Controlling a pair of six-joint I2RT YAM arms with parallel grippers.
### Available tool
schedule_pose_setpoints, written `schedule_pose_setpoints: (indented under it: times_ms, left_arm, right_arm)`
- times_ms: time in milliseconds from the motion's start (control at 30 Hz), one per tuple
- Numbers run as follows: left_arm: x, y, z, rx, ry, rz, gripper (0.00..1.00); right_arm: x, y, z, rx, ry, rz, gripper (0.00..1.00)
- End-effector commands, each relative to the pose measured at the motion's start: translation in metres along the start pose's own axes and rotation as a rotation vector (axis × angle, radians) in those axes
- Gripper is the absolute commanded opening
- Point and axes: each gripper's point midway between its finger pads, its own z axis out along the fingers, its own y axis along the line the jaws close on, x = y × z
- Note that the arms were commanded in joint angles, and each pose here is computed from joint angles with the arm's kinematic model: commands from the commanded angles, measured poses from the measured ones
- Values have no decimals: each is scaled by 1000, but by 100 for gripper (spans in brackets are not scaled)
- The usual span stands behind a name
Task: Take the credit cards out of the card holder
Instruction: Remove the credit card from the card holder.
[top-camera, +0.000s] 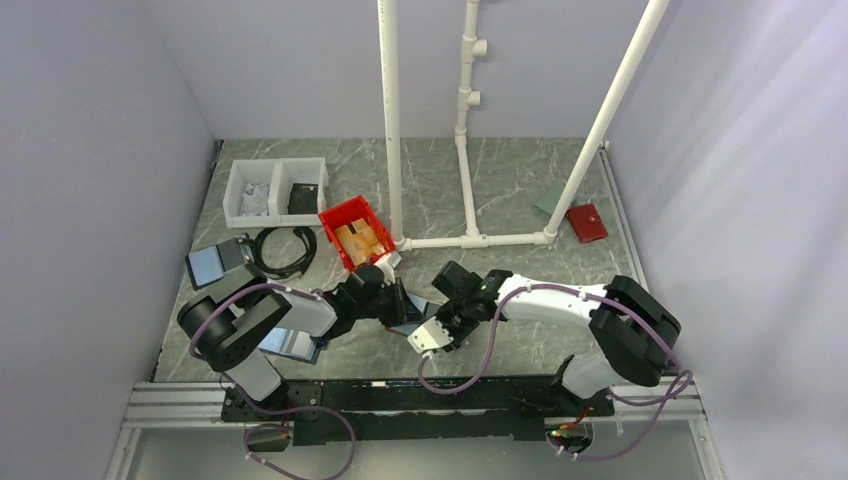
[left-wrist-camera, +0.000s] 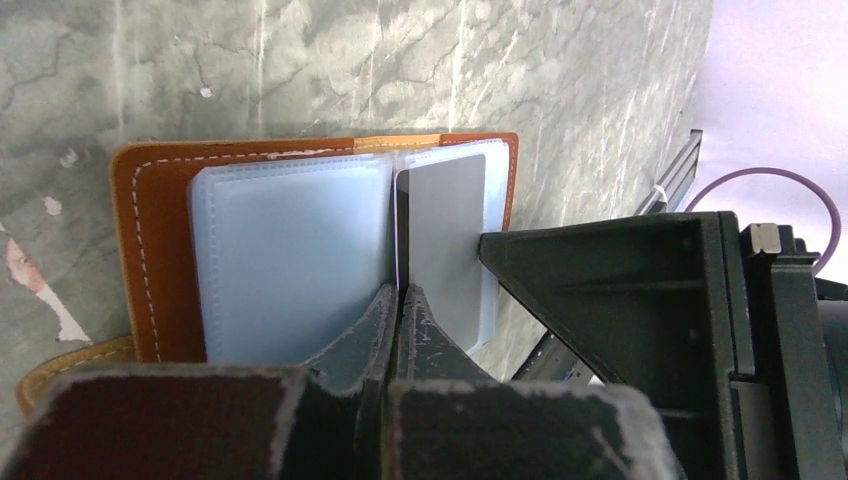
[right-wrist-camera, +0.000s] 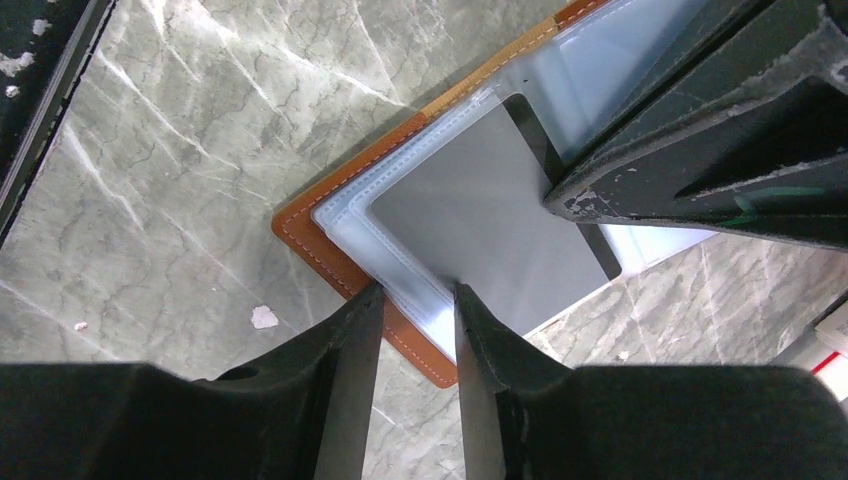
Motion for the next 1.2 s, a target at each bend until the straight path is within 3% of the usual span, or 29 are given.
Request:
schedule_pose_setpoints:
  times_ms: [0,200,500,700,867,1167]
  left_arm:
    - [8,1,-4,39,14,-15,0]
    - [5,1,-10,61,4,-21,0]
    - [6,-2,-8,86,19,-28,0]
    - [6,-5,-8,97,26,-28,13]
    - [8,-2,-8,85,31,-32,23]
    - [12,2,-3,107,41,-57,24]
  right_arm:
    - [2,19,16,-75,-25,32,36]
    - [-4,28,12,-118,-67,23,34]
    - [-1,37,17,-170,-40,2,20]
    - [2,44,25,-211,4,-14,20]
    - [4,49,30,-237,32,-18,26]
    - [4,51,35,-236,34,-14,39]
